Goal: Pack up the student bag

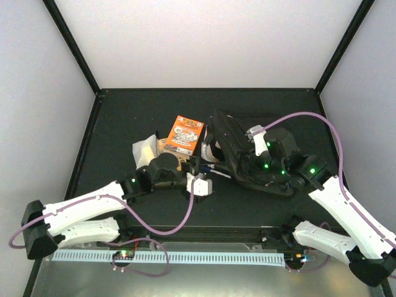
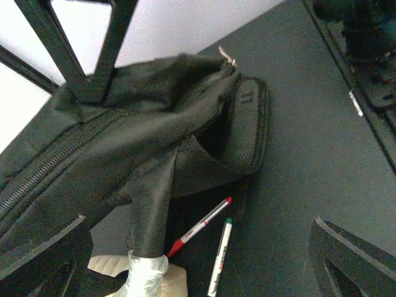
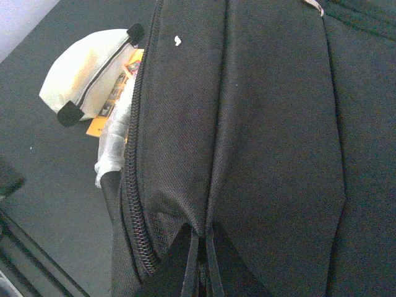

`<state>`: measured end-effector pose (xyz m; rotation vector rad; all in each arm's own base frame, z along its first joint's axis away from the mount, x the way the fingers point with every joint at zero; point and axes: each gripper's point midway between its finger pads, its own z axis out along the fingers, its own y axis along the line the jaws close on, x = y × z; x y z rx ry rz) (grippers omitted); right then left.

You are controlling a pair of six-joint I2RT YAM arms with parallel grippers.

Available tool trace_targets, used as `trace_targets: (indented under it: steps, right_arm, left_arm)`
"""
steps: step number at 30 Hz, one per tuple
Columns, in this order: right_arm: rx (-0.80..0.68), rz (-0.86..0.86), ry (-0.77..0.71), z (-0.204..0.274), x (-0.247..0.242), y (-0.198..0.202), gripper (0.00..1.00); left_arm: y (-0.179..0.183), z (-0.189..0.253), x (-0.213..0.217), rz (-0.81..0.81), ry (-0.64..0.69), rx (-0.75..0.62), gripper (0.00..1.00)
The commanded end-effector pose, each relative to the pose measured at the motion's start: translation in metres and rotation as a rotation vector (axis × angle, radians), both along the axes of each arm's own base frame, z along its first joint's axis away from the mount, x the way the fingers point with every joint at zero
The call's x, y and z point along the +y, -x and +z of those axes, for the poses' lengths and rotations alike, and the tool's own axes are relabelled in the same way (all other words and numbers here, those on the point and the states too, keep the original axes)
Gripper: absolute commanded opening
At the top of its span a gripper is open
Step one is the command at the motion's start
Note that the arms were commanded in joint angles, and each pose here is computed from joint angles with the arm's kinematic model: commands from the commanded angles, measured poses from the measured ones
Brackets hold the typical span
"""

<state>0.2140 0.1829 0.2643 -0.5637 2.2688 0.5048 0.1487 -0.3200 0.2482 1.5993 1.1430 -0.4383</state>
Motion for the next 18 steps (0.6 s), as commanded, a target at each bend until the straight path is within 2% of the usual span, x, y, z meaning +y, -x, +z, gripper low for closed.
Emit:
trace_targets:
  steps: [1, 5, 10, 14, 17, 18]
  right_arm:
    - [-0.059, 0.035, -0.063, 0.027, 0.007, 0.001, 0.02]
    - [-0.062, 0.036, -0.075, 0.030, 0.008, 0.000, 0.02]
    - [-0.063, 0.057, -0.104, 0.035, 0.013, 0.003, 0.02]
    - [-0.065, 0.066, -0.118, 0.039, 0.015, 0.004, 0.02]
    - [-0.070, 0.059, -0.118, 0.041, 0.014, 0.003, 0.02]
    - [-0.071, 0.055, -0.118, 0.042, 0.014, 0.002, 0.02]
  left_arm:
    - [-0.019, 0.016, -0.010, 0.043, -0.009, -0.144, 0.97]
    - [-0.032, 0.006, -0.020, 0.092, -0.056, -0.184, 0.92]
    - [-0.046, 0.009, -0.028, 0.153, -0.006, -0.229, 0.88]
    - [-0.050, -0.002, -0.035, 0.148, -0.041, -0.217, 0.73]
    - [-0.050, -0.012, -0.039, 0.127, -0.063, -0.225, 0.68]
    - [-0.050, -0.016, -0.040, 0.122, -0.074, -0.224, 0.63]
